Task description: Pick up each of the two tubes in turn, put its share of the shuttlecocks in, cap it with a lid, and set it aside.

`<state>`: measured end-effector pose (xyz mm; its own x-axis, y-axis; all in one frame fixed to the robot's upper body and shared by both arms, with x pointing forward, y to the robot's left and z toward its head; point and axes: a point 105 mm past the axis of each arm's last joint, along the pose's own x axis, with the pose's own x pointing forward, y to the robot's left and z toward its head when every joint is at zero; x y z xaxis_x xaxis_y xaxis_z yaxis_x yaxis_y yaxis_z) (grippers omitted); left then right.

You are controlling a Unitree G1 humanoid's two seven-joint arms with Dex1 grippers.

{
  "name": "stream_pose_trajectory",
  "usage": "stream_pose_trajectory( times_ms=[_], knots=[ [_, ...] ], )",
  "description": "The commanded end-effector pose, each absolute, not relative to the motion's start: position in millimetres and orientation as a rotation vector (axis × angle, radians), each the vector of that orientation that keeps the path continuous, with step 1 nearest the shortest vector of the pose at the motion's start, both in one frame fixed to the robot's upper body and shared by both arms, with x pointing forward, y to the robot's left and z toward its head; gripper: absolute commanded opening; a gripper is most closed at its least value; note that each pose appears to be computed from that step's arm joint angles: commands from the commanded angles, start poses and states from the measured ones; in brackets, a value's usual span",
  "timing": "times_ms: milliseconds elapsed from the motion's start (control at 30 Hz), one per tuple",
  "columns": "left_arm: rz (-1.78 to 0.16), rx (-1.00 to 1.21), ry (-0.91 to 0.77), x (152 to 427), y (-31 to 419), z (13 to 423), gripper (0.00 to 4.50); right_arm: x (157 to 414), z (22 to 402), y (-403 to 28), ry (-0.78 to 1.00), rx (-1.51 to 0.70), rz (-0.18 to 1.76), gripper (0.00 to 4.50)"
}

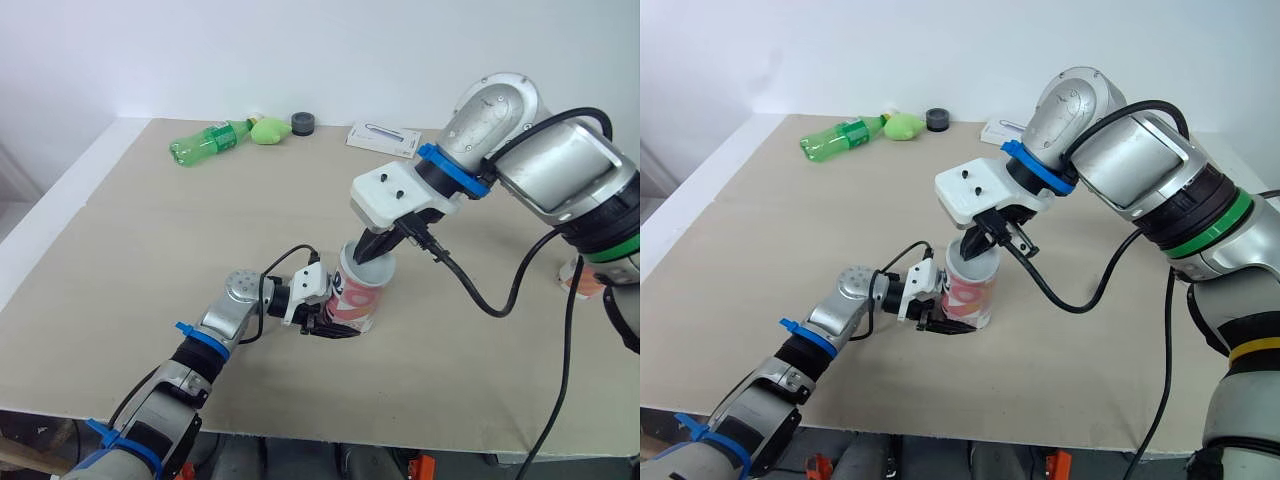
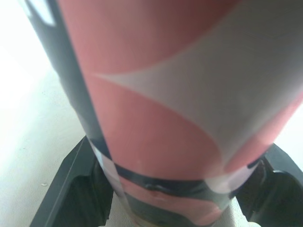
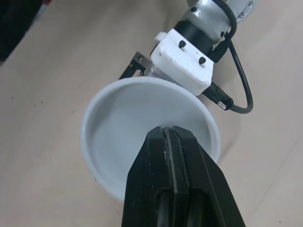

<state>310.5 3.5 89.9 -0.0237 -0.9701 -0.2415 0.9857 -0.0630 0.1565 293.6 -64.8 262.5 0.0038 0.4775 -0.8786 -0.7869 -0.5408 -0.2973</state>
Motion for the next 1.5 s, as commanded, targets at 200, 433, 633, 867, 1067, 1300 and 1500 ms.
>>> stream_pose_trajectory(
  times_ms=[200, 433, 633, 867, 1067, 1300, 1500],
  knots=[
    [-1.575, 0.362, 0.155, 311.6, 12.3, 71.8, 2.8, 282.8, 261.7, -54.1, 0.358, -1.296, 1.797, 0.01],
    [-1.576, 0.364, 0.159, 310.7, 13.1, 70.8, 2.8, 282.8, 266.3, -49.1, 0.339, -1.268, 1.802, 0.01],
    [-1.579, 0.365, 0.16, 309.9, 13.9, 70.5, 2.8, 285.4, 270.6, -45.7, 0.322, -1.248, 1.792, 0.01],
    [-1.579, 0.367, 0.159, 309.8, 13.7, 70.9, 2.8, 280.1, 249.1, -55.1, 0.393, -1.289, 1.818, 0.01],
    [-1.58, 0.366, 0.159, 309.2, 13.5, 71.1, 2.8, 278.5, 245.4, -56.5, 0.406, -1.299, 1.822, 0.01],
    [-1.579, 0.362, 0.16, 308.6, 13.0, 70.9, 2.8, 279.2, 239.7, -56.8, 0.421, -1.313, 1.822, 0.01],
    [-1.578, 0.36, 0.161, 308.5, 13.0, 70.7, 2.8, 280.8, 240.2, -54.9, 0.42, -1.313, 1.818, 0.01]
  ],
)
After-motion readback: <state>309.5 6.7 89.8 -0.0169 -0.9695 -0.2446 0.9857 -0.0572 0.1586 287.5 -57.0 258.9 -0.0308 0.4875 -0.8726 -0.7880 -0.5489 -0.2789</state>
